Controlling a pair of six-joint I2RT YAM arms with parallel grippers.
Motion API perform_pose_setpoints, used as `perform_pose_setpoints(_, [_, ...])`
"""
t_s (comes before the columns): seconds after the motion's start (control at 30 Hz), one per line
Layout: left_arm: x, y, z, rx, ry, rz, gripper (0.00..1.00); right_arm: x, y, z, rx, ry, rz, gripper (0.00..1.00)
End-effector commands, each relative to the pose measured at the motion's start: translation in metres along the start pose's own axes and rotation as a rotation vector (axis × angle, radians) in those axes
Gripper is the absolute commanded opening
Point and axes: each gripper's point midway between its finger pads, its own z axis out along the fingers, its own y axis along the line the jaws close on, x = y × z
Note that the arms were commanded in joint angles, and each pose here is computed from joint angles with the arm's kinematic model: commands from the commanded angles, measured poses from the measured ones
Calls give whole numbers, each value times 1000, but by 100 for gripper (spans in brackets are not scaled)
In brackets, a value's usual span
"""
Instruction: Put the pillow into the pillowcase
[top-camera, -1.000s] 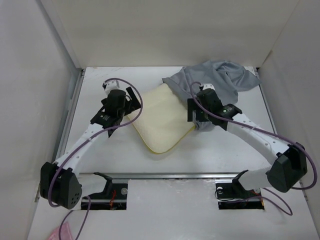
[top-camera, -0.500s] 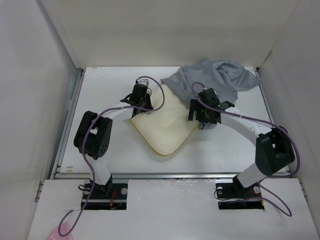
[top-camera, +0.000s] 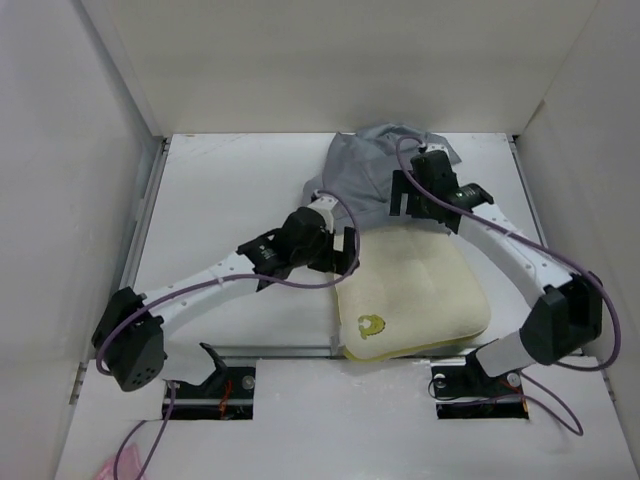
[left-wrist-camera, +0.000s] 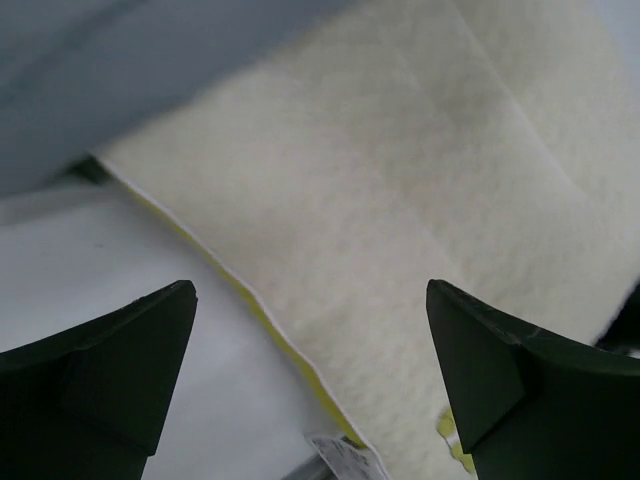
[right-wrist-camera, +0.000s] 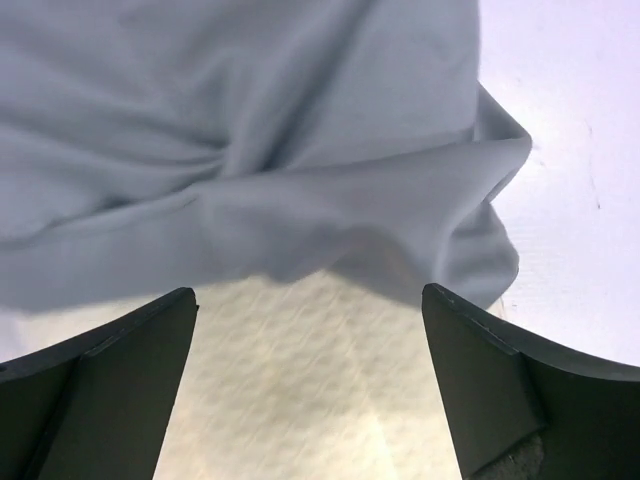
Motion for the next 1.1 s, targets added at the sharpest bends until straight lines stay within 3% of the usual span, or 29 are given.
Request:
perform_pose_setpoints(0.0, [-40, 71, -8, -296, -118, -114, 100, 5, 45, -47, -213, -36, -187, 99])
perform_pose_setpoints(0.17, [-23, 138, -2, -478, -72, -228, 100, 92, 130, -73, -458, 122, -435, 99])
perform_pose_setpoints(0.27, [-8, 148, 4, -465, -49, -235, 99, 126, 161, -73, -510, 181, -524, 99])
perform_pose_setpoints(0.37, [-7, 160, 7, -495, -114, -229, 100, 144, 166, -44, -403, 208, -528, 99])
perform_pose_setpoints(0.53, [-7, 177, 33, -510, -91, -176, 100, 162, 135, 8, -106, 216, -504, 99])
perform_pose_setpoints(0.57, [2, 180, 38, -510, -57, -164, 100, 160, 134, 9, -91, 208, -487, 97])
perform_pose_setpoints(0.6, [-12, 173, 42, -474, -96, -152, 100, 168, 130, 13, -75, 227, -480, 94])
perform_pose_setpoints(0.63, [-11, 171, 47, -449, -95, -141, 100, 173, 132, 15, -92, 228, -474, 87])
perform_pose_setpoints(0.67, [-15, 162, 52, -388, -98, -113, 100, 173, 134, 14, -110, 221, -464, 60])
perform_pose_setpoints(0.73, [-25, 157, 62, -341, -133, -91, 100, 173, 137, 15, -131, 207, -450, 18])
perform_pose_setpoints(0.8, [-28, 160, 73, -346, -127, -82, 95, 170, 142, 12, -153, 198, -438, 0])
perform_pose_setpoints(0.83, [-36, 158, 78, -340, -143, -81, 94, 171, 143, 12, -165, 205, -450, 0])
perform_pose_setpoints(0.9, [-61, 147, 85, -293, -184, -66, 83, 167, 142, 6, -177, 188, -439, 0])
perform_pose_setpoints(0.93, [-69, 141, 92, -283, -191, -50, 55, 160, 143, 0, -189, 171, -428, 0])
perform_pose_setpoints(1.0, [-79, 143, 92, -302, -206, -38, 9, 147, 141, -6, -178, 127, -413, 0])
perform_pose_setpoints(1.03, [-79, 146, 93, -320, -198, -30, 0, 139, 139, -8, -160, 98, -381, 0])
perform_pose_setpoints(1.07, [-80, 140, 90, -311, -200, -24, 0, 127, 132, -10, -117, 50, -372, 0])
